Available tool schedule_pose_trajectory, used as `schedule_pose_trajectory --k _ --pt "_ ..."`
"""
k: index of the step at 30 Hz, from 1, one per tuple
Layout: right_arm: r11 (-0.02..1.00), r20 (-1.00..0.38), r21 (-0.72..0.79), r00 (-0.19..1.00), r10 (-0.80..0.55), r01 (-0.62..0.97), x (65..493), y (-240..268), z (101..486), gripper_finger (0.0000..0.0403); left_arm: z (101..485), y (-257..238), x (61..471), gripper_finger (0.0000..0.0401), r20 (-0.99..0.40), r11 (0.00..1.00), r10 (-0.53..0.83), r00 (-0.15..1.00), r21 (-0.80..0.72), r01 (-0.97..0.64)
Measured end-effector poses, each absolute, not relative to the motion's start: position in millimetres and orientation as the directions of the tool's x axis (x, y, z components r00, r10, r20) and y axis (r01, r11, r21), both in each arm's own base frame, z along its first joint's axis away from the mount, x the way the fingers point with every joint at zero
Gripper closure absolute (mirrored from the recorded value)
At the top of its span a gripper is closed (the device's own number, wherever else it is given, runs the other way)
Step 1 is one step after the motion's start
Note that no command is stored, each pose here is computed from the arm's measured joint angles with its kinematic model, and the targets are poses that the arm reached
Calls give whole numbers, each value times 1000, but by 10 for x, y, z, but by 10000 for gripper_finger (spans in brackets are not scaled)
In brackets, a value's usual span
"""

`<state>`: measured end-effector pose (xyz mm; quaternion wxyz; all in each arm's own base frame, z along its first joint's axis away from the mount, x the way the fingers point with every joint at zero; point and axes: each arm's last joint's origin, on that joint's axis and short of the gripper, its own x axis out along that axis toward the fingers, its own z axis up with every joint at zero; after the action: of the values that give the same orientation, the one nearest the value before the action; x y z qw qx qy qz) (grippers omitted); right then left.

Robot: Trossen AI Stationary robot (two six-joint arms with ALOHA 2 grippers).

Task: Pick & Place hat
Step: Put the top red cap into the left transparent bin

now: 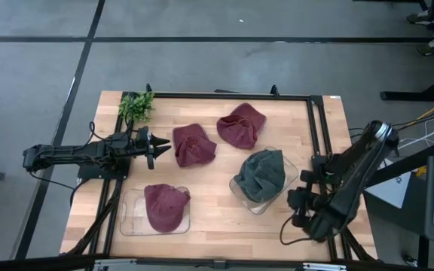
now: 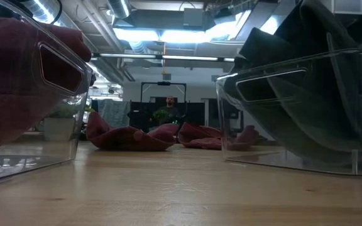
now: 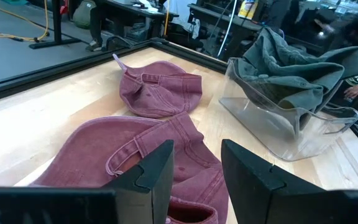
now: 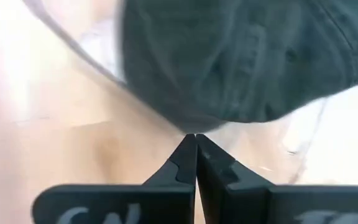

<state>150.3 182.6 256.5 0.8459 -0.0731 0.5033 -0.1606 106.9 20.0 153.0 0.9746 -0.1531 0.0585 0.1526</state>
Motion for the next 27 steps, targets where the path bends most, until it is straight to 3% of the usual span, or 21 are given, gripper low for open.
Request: schedule_pose_trajectory --k 5,10,19,27 --pt "996 -845 -89 529 -75 -1 1401 1727 2909 397 1530 200 1069 271 -160 907 279 947 -280 -315" --pt "967 -777 -8 610 154 -255 1293 1608 3127 397 1530 200 1069 271 -161 907 280 947 -280 -315" --pt "807 -499 289 639 586 -514 1019 1298 2690 397 1530 200 1069 271 -161 907 279 947 -280 -315" --pt "726 -241 282 686 687 -628 809 1024 2486 397 1530 200 1069 271 -161 907 279 947 -280 -315"
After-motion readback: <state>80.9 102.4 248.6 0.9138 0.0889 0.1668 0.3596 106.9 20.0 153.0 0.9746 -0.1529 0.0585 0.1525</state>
